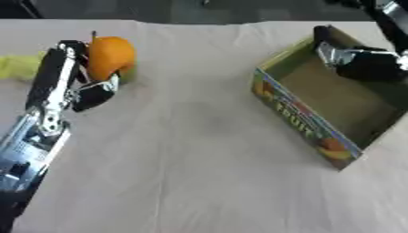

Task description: Pick up the objects with one hand, pass them to the other hand, and then place them into the box on the other side of the table.

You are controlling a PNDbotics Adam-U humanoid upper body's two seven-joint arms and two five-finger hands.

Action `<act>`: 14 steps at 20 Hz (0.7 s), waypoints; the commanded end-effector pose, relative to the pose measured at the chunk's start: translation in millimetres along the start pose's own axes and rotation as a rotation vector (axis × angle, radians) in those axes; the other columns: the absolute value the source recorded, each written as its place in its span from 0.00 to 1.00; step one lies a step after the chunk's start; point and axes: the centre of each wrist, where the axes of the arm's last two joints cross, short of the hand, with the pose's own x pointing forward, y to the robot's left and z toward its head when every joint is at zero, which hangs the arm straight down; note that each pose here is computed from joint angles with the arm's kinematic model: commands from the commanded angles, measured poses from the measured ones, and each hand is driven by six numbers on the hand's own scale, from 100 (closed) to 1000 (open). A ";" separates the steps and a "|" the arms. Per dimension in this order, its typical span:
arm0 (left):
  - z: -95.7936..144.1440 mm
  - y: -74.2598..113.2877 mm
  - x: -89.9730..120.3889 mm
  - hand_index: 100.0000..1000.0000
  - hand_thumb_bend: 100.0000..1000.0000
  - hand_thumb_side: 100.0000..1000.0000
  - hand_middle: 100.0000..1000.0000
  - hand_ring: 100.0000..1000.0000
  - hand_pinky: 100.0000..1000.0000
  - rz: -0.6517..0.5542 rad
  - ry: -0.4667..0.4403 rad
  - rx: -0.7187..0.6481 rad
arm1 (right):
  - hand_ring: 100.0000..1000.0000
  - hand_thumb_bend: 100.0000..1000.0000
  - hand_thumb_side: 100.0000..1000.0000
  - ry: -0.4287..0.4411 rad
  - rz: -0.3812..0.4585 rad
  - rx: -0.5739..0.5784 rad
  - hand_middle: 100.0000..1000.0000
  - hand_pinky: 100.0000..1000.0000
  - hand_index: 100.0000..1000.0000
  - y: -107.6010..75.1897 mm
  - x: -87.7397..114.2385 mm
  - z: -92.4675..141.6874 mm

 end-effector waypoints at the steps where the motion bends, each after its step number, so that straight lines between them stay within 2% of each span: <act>1: -1.4 -4.7 4.7 0.37 0.00 0.00 0.42 0.45 0.30 -0.002 -0.043 0.033 | 0.88 0.00 0.12 -0.013 0.084 0.097 0.96 0.93 0.93 1.9 13.7 -8.2; 8: 1.9 -14.0 3.0 0.37 0.00 0.00 0.42 0.45 0.29 -0.008 -0.058 0.086 | 0.88 0.00 0.13 -0.006 0.099 0.210 0.97 0.93 0.94 16.8 32.5 -26.8; 14: 4.9 -16.7 8.7 0.37 0.00 0.00 0.42 0.45 0.29 -0.018 -0.102 0.105 | 0.89 0.00 0.13 -0.026 0.087 0.244 0.98 0.93 0.95 19.8 52.3 -43.7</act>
